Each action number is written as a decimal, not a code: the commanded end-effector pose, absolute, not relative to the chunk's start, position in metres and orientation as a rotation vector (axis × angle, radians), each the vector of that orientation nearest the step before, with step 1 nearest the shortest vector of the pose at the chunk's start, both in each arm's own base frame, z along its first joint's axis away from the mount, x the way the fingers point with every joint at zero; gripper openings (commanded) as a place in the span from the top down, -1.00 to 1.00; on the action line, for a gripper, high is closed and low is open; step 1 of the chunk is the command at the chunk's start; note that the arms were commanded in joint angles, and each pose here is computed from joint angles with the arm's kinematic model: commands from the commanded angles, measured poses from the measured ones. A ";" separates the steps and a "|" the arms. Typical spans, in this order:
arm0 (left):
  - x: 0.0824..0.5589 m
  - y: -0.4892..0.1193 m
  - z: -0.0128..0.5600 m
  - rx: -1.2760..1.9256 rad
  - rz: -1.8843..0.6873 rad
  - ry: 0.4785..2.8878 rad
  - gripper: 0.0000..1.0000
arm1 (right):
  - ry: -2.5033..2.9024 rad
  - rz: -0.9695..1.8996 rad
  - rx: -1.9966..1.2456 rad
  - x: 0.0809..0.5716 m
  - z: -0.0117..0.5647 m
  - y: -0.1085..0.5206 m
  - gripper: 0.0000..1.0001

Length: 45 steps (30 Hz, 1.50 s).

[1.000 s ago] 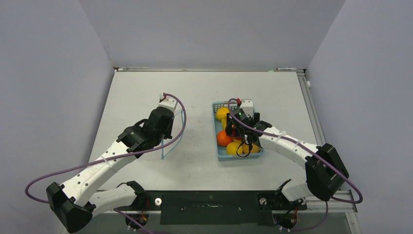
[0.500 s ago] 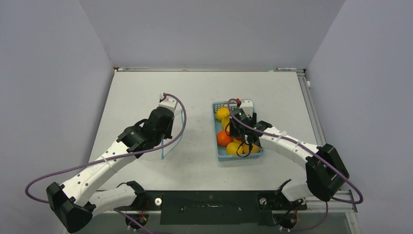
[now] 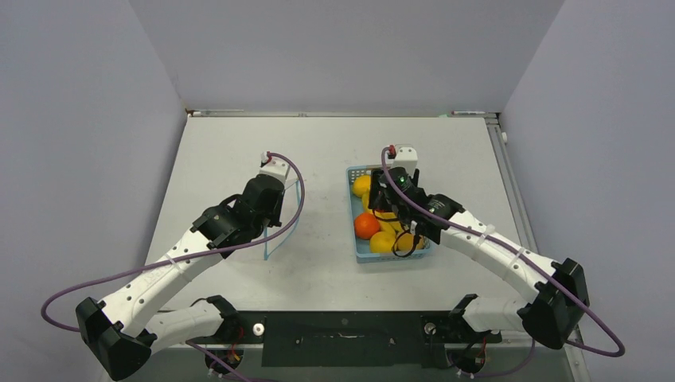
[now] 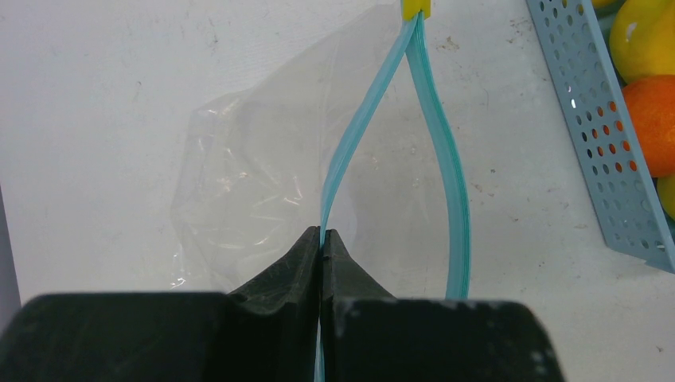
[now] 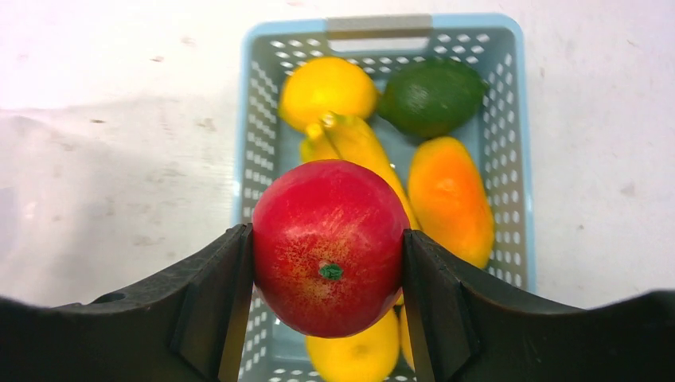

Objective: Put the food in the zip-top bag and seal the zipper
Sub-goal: Pick up the fake fruit from the bin, then place the fake fruit in the zipper food storage bag.

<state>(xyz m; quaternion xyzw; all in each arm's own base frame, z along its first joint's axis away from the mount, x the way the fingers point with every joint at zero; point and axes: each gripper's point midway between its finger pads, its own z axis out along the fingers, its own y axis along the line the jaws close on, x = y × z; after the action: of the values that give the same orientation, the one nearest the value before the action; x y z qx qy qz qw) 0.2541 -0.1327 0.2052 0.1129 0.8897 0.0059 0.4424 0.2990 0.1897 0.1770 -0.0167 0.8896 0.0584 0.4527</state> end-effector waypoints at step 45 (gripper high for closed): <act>0.253 -0.139 0.229 0.245 -0.094 2.130 1.00 | 1.856 1.130 -0.257 0.230 0.295 0.408 0.38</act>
<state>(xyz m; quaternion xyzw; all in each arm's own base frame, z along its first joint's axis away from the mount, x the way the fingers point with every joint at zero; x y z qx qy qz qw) 0.2491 -0.1328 0.2168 0.1101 0.8826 -0.0153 0.4568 0.2301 0.3927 0.2535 -0.1116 0.7916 0.4138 0.4355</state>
